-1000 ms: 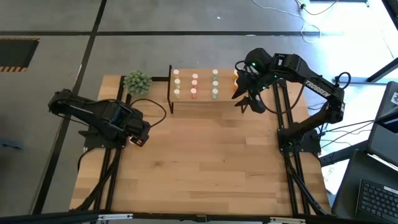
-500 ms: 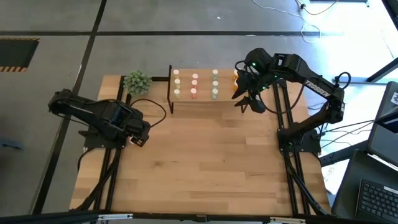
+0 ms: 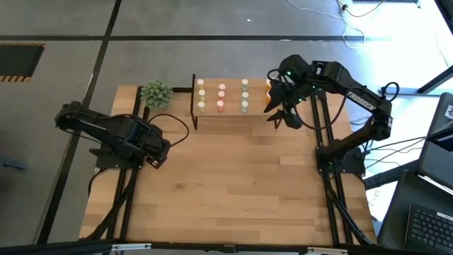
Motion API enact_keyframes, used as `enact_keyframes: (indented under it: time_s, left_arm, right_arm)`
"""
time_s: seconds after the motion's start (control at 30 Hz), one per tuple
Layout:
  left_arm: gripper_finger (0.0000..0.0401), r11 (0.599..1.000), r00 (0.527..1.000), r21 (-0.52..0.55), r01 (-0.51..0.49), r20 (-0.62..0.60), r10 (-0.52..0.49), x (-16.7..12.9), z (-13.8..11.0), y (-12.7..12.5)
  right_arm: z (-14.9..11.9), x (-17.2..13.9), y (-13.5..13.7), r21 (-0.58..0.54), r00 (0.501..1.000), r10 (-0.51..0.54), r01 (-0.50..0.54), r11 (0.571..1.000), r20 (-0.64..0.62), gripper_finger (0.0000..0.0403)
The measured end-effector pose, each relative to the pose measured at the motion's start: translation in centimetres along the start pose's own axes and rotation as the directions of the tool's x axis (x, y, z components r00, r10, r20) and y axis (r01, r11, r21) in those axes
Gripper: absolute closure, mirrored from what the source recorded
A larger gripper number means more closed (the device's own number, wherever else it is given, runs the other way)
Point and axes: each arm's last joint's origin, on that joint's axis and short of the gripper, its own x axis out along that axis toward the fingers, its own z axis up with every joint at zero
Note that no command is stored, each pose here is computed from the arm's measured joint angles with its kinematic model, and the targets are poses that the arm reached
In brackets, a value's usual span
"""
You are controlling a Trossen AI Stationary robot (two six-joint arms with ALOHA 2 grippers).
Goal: Pick and place medicine bottles onto shelf by color
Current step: Put the orange pill bottle on the shelf aligned with the other orange pill bottles
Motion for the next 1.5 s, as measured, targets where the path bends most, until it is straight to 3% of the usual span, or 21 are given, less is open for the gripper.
enact_keyframes:
  time_s: [0.17, 0.33, 0.53, 0.83, 1.5]
  left_arm:
    - [0.0164, 1.000, 1.000, 0.001, -0.006, 0.004, 0.006, 0.7, 0.0, -0.1]
    - [0.0114, 1.000, 1.000, 0.028, -0.009, -0.001, 0.009, 1.5, 0.0, -0.3]
    - [0.0070, 0.985, 1.000, 0.171, -0.015, -0.005, 0.016, 2.6, -0.3, -0.4]
    - [0.0066, 0.987, 0.997, 0.155, -0.032, -0.065, 0.042, 6.9, -1.0, -0.5]
    - [0.0066, 0.980, 0.997, 0.187, -0.070, -0.013, 0.074, 11.6, -1.4, 0.2]
  right_arm:
    - [0.0, 0.0, 0.0, 0.000, 1.000, 0.000, 0.000, 1.000, 0.000, 0.0235]
    - [0.0, 0.0, 0.0, 0.000, 1.000, 0.000, 0.000, 1.000, 0.000, 0.0235]
    - [0.0, 0.0, 0.0, 0.000, 1.000, -0.001, 0.001, 1.000, 0.000, 0.0235]
    - [0.0, 0.0, 0.0, 0.000, 1.000, -0.001, 0.001, 1.000, 0.000, 0.0235]
    - [0.0, 0.0, 0.0, 0.000, 1.000, -0.001, 0.001, 1.000, 0.000, 0.0235]
